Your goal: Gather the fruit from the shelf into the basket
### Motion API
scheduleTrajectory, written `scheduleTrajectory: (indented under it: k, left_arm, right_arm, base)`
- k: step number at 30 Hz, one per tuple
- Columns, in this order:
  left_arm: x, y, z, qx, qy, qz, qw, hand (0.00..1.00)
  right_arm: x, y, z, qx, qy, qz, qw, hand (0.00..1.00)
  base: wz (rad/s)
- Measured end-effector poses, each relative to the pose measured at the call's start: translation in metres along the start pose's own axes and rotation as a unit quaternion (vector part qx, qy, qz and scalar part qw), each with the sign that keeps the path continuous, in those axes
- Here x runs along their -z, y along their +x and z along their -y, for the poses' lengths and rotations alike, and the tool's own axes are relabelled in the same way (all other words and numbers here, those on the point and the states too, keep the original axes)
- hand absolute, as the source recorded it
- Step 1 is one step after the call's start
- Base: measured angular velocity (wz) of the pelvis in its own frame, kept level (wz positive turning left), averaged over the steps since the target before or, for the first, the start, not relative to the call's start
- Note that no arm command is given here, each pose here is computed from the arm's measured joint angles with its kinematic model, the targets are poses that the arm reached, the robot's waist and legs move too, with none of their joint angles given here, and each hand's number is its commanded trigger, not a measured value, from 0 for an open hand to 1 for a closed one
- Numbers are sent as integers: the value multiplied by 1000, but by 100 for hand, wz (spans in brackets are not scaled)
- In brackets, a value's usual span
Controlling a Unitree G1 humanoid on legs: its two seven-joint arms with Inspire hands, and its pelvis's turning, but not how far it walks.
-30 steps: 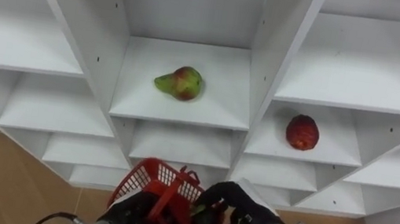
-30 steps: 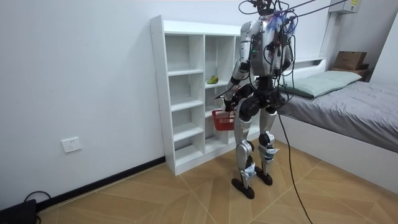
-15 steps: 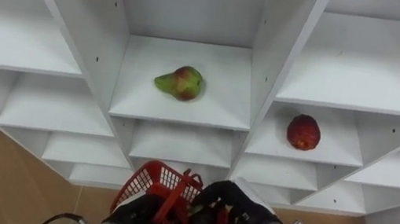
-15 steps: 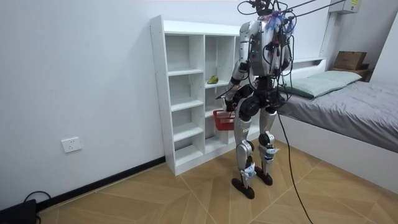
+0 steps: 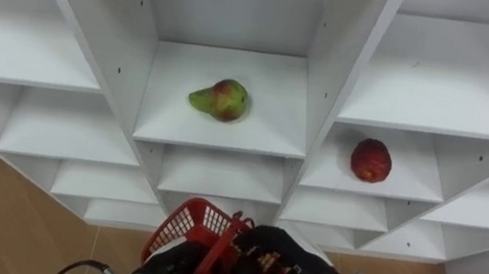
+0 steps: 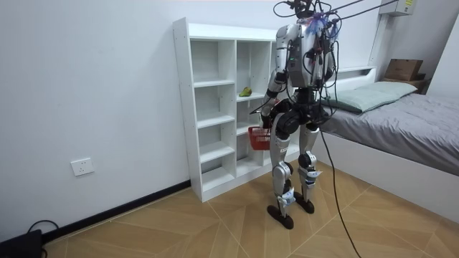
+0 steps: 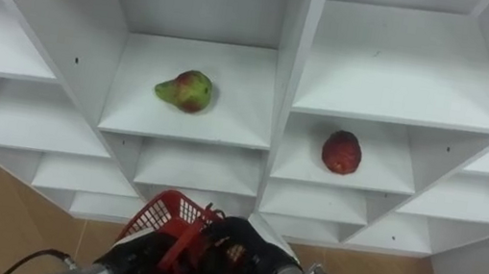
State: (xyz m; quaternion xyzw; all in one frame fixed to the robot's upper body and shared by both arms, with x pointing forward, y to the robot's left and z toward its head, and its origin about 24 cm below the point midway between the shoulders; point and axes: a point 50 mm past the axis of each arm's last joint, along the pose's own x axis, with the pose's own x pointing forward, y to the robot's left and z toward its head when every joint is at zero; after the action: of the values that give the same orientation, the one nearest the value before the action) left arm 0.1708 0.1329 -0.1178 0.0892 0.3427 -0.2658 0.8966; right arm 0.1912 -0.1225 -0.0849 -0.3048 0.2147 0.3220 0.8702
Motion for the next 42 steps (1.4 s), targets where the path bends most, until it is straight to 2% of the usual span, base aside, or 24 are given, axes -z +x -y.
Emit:
scheduleTrajectory:
  k: [27, 34, 42]
  left_arm:
    - [-4, 3, 6, 6, -6, 8, 1000, 100]
    - [1, -2, -4, -10, 4, -3, 1000, 100]
    - [6, -8, -21, -66, -15, -6, 998, 100]
  right_arm:
    - [1, 2, 0, -10, 1, -6, 1000, 0]
    - [1, 2, -1, -13, 0, -4, 1000, 0]
    - [-9, -3, 11, -4, -24, 23, 999, 0]
  base:
    - [0]
    - [0]
    - [-1]
